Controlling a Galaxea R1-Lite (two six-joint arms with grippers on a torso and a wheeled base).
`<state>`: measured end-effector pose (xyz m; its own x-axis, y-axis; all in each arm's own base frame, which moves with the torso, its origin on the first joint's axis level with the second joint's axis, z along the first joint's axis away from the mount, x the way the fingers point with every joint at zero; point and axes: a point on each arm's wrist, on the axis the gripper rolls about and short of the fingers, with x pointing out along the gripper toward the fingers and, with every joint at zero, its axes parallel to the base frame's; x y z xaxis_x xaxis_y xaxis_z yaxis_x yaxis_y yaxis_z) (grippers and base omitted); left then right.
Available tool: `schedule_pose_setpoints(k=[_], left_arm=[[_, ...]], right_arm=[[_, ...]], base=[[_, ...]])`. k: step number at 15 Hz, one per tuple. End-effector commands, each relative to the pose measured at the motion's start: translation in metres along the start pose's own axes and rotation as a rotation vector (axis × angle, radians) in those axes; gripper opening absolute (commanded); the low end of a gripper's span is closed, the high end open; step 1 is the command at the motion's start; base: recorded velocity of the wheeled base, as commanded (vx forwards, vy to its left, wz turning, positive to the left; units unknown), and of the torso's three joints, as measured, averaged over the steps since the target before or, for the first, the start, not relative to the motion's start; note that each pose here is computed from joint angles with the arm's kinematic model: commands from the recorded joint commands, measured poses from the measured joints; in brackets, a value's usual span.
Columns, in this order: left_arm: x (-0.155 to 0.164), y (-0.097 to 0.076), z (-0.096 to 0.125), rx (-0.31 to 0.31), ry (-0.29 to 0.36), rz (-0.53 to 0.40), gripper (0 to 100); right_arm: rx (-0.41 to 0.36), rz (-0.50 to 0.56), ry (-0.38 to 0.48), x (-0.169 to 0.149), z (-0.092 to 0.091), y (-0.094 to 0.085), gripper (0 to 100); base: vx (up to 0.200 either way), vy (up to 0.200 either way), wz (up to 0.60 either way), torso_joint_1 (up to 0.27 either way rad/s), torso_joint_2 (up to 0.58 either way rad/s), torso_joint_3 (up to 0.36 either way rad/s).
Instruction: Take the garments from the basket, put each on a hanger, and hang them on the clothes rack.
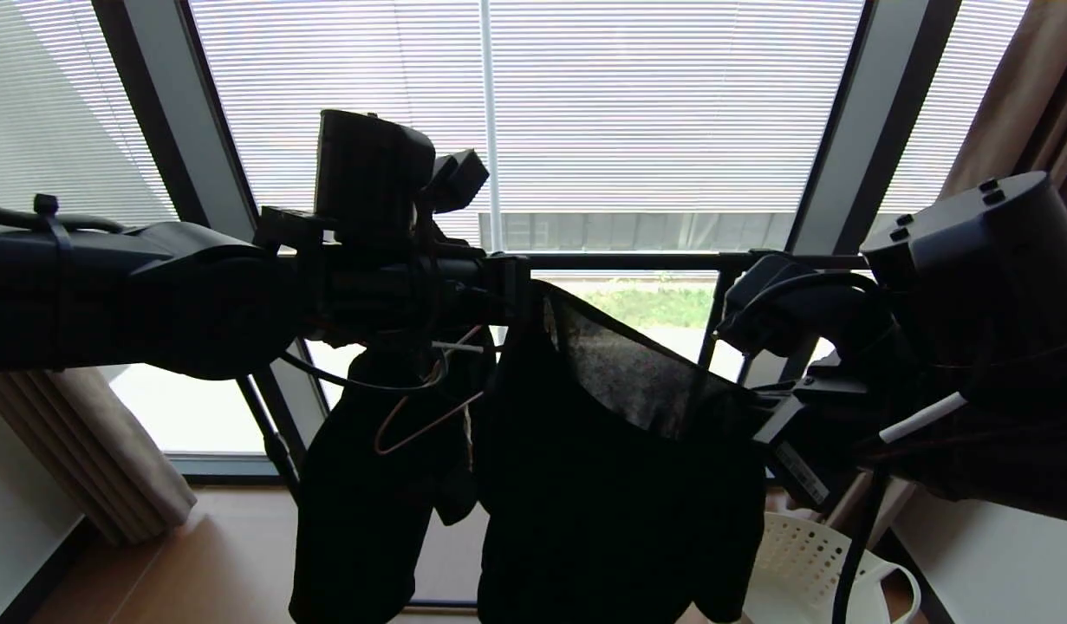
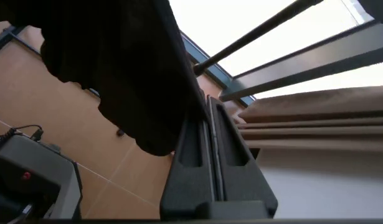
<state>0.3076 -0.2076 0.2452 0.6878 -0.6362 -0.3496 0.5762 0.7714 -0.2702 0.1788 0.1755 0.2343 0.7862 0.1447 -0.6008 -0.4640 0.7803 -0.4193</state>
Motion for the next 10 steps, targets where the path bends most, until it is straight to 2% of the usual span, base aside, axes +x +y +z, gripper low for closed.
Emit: schedule_pose_setpoints(k=[1,3,4,6,9,10], left_arm=[[0.018,0.000,0.012,0.002,-0.009,-0.004,0],[0.025,-0.003,0.028,0.009,-0.046,-0.014,0],[0.027,-0.006,0.033,0.011,-0.051,-0.018,0],[0.029,-0.010,0.040,0.014,-0.054,-0.030,0],[0.030,-0.014,0.043,0.019,-0.055,-0.069,0],[0.030,-0.014,0.041,0.016,-0.047,-0.069,0]], right_arm=[[-0.037,0.044,-0.002,0.005,0.005,0.017,0],[0.048,0.149,-0.026,0.004,0.020,0.047,0],[0.087,0.214,-0.033,0.005,0.027,0.056,0],[0.132,0.244,-0.042,0.008,0.036,0.067,0],[0.283,0.310,-0.075,0.008,0.051,0.082,0],[0.359,0.325,-0.106,0.011,0.056,0.087,0]], base=[[0.000,0.000,0.00,0.000,0.00,0.000],[0.000,0.000,0.00,0.000,0.00,0.000],[0.000,0.000,0.00,0.000,0.00,0.000],[0.000,0.000,0.00,0.000,0.00,0.000],[0.000,0.000,0.00,0.000,0.00,0.000],[0.000,0.000,0.00,0.000,0.00,0.000]])
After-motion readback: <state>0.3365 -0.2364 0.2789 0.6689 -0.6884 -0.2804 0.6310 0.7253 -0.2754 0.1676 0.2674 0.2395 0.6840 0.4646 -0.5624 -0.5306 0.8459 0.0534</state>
